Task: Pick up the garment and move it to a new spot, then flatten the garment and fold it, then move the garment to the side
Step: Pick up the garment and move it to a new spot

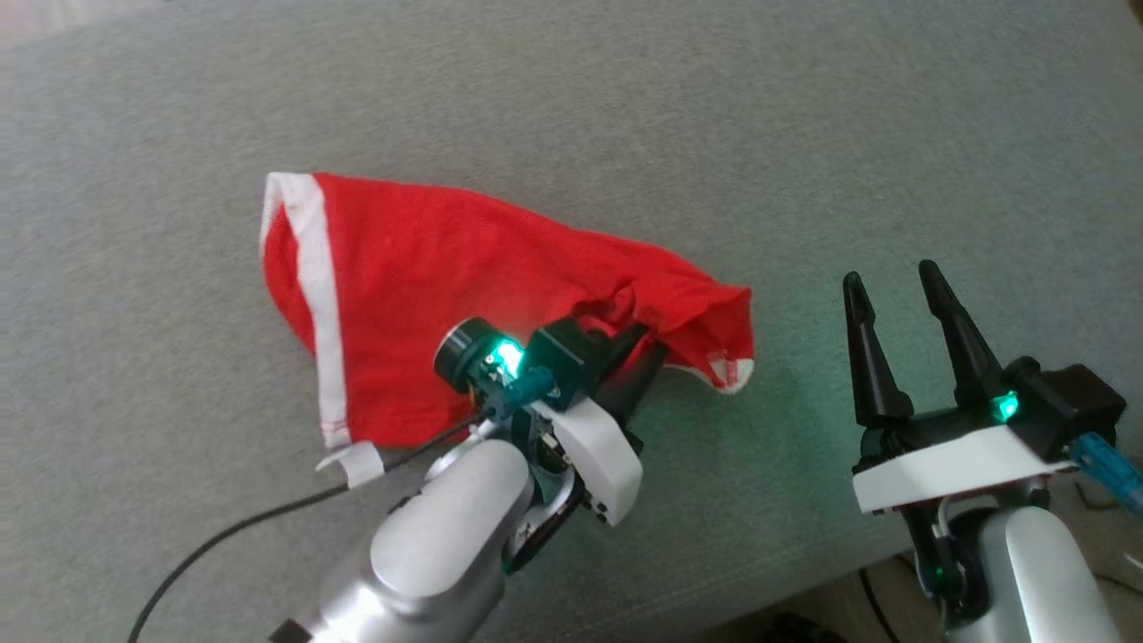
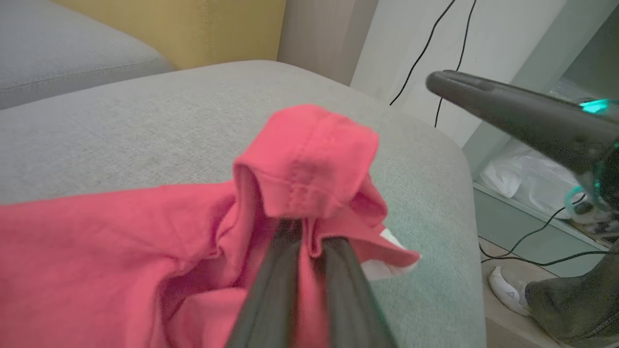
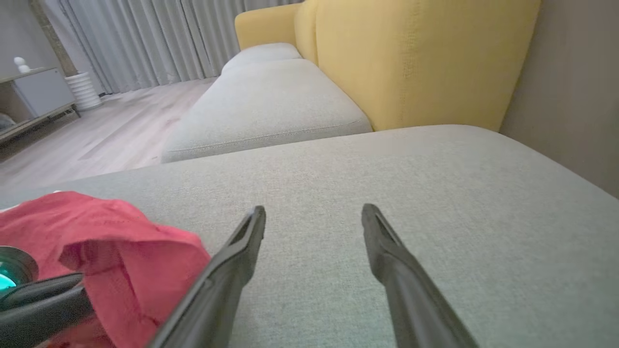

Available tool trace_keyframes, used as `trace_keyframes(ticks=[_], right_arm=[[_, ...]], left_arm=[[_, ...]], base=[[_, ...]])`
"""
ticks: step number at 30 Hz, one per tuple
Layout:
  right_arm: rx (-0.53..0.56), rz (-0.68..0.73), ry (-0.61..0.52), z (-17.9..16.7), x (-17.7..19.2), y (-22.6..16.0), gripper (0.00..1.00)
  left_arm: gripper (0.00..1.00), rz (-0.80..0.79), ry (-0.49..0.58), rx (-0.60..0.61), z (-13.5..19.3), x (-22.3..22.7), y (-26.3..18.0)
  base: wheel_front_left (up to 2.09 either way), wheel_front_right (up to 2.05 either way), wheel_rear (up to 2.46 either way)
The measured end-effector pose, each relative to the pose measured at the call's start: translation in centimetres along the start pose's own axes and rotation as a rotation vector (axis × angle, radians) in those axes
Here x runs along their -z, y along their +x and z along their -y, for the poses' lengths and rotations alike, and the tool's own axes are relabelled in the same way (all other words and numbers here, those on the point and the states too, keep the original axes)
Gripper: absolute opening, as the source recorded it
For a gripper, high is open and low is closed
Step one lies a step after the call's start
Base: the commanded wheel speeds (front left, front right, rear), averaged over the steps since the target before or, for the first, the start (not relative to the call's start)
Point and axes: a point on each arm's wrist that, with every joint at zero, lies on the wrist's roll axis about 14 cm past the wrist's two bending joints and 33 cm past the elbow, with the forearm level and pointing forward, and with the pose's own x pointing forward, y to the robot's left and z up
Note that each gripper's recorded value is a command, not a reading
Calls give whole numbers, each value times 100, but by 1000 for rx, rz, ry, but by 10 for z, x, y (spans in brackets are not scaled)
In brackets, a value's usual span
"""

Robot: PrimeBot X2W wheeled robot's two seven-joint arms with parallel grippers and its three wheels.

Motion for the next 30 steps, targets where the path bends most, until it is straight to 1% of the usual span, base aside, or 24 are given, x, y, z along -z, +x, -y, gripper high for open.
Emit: trace_keyframes(ticks=[4,5,8,11,13,14,21,22,26,30], right_arm=[[-39,11,7,-12,-2,6,100],[-65,23,10,-20,-6,9,100],[-103,32,6,-32,-10,14,100],[-150,40,1,-47,-15,18,100],[-179,46,0,-57,-18,21,100],[-179,46,0,-57,-18,21,100],[-287,38,-15,-94,-21,22,100],[-298,41,-16,-98,-23,23,100],[-333,57,-25,-110,-30,23,100],[-340,62,-29,-112,-34,20,100]], left_arm=[[100,32,18,-36,-5,-5,-10],[100,63,16,-80,-13,-13,-18],[100,113,24,-163,-27,-25,-33],[100,205,36,-288,-54,-46,-58],[100,256,21,-381,-74,-52,-82],[100,256,21,-381,-74,-52,-82],[100,343,45,-728,-138,-53,-181],[100,355,32,-767,-144,-52,-194],[100,356,19,-925,-164,-40,-249],[100,371,48,-1046,-171,-38,-297]], base=[[0,0,0],[0,0,0],[0,0,0],[0,0,0],[0,0,0],[0,0,0],[0,0,0],[0,0,0],[0,0,0],[0,0,0]])
